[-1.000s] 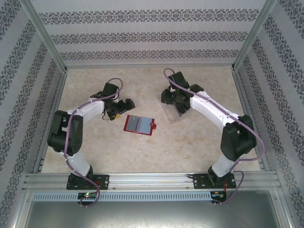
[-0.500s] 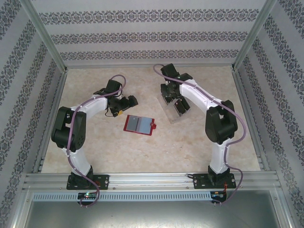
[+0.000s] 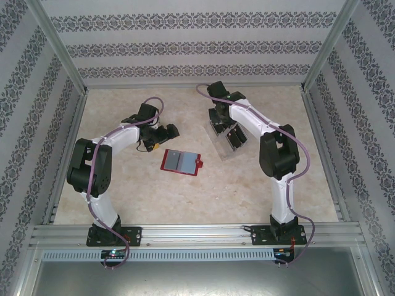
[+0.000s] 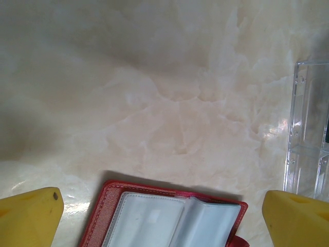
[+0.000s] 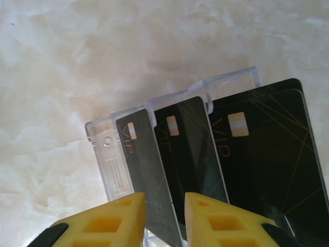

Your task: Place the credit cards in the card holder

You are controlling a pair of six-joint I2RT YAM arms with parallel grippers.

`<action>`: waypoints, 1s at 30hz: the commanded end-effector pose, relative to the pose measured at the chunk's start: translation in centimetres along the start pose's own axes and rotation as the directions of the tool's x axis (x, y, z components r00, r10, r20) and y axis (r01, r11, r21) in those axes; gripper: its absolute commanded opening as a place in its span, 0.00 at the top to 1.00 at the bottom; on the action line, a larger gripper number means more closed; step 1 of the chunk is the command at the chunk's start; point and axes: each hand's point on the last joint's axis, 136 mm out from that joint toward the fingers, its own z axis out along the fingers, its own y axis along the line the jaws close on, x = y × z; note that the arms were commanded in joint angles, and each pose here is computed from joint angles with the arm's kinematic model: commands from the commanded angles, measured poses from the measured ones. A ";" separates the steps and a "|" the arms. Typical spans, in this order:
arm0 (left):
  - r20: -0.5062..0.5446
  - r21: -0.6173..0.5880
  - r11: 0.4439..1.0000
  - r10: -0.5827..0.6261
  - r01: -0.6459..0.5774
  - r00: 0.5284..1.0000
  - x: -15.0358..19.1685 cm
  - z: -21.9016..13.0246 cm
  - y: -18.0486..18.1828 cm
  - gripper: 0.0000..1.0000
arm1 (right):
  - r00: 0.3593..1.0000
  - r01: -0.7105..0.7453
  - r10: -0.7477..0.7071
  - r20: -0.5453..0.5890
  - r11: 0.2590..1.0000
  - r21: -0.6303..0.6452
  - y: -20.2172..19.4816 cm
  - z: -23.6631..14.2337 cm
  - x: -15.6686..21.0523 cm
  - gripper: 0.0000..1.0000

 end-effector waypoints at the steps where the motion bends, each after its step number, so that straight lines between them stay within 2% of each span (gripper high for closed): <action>1: 0.000 0.016 1.000 0.020 -0.020 1.000 -0.2 0.1 -0.9 0.00 | 1.000 0.022 -0.022 -0.011 0.999 0.028 -0.5 0.4 -0.3 0.72; 23: 0.002 0.023 1.000 0.013 -0.013 1.000 -0.4 0.3 -1.0 0.00 | 0.997 0.044 -0.043 -0.066 0.999 0.008 0.3 2.4 1.0 0.76; 26: 0.000 0.022 1.000 0.013 -0.013 1.000 -0.4 0.3 -1.0 0.00 | 0.996 0.049 -0.048 -0.069 0.999 0.014 0.2 2.5 1.2 0.79; 30: 0.002 0.026 1.000 0.013 -0.013 1.000 -0.4 0.2 -1.1 0.00 | 0.995 0.080 -0.077 -0.058 0.995 0.058 -0.2 2.0 1.2 0.77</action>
